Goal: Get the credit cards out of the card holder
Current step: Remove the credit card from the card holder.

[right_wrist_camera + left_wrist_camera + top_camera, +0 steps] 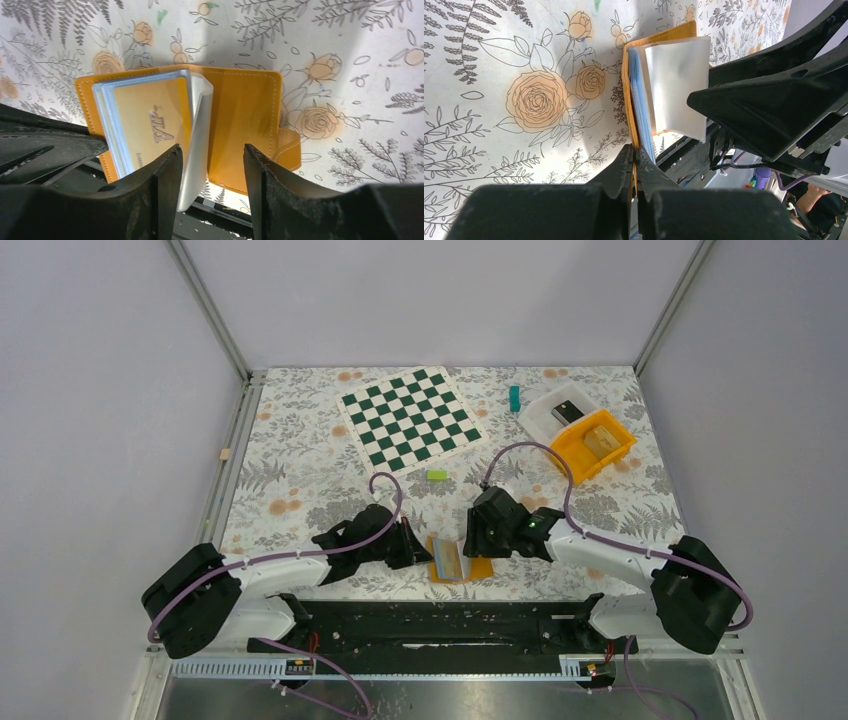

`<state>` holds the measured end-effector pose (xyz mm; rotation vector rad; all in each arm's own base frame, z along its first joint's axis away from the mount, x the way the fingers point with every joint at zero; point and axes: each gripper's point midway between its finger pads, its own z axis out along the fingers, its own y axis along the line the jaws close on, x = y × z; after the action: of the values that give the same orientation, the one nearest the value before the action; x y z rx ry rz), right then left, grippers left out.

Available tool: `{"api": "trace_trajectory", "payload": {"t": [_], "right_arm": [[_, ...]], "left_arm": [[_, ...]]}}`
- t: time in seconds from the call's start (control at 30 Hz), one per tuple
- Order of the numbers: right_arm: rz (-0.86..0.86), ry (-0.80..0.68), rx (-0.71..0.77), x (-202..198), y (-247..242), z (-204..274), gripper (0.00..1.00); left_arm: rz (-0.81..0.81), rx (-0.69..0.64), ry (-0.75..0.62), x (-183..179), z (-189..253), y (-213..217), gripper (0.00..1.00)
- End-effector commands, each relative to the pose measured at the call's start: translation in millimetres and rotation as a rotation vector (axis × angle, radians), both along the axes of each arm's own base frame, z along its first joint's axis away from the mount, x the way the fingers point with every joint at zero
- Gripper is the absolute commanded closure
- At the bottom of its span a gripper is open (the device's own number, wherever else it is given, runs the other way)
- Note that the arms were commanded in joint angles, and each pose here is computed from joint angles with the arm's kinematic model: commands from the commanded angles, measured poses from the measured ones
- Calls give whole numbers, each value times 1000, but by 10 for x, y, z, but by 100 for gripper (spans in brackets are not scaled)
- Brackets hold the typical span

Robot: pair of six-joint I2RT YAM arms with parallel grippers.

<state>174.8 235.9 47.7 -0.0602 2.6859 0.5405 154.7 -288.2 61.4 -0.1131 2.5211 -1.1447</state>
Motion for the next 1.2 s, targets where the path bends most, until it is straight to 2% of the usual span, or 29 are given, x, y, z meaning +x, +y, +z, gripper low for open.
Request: {"api": "trace_trajectory", "payload": {"t": [0.0, 0.13, 0.23, 0.3, 0.47, 0.73, 0.93, 1.17], "right_arm": [[-4, -39, -67, 13, -155, 2, 49], [-25, -68, -149, 68, -314, 38, 59], [-21, -85, -163, 72, -359, 220, 61], [-2, -100, -91, 58, -261, 405, 61], [99, -128, 213, -58, 186, 838, 61], [201, -54, 515, -185, 738, 939, 67], [146, -4, 480, -120, 810, 771, 73], [49, 38, 339, -39, 701, 336, 72]], "left_arm": [[1, -20, -53, 66, 143, -40, 100], [2, -4, -46, 50, 100, -9, 100], [6, 7, -43, 44, 78, 14, 100], [12, 17, -45, 49, 68, 34, 100], [15, 32, -49, 48, 48, 64, 100], [15, 29, -39, 36, 36, 63, 100], [19, 23, -40, 30, 41, 70, 100], [20, 27, -39, 32, 27, 73, 100]]}}
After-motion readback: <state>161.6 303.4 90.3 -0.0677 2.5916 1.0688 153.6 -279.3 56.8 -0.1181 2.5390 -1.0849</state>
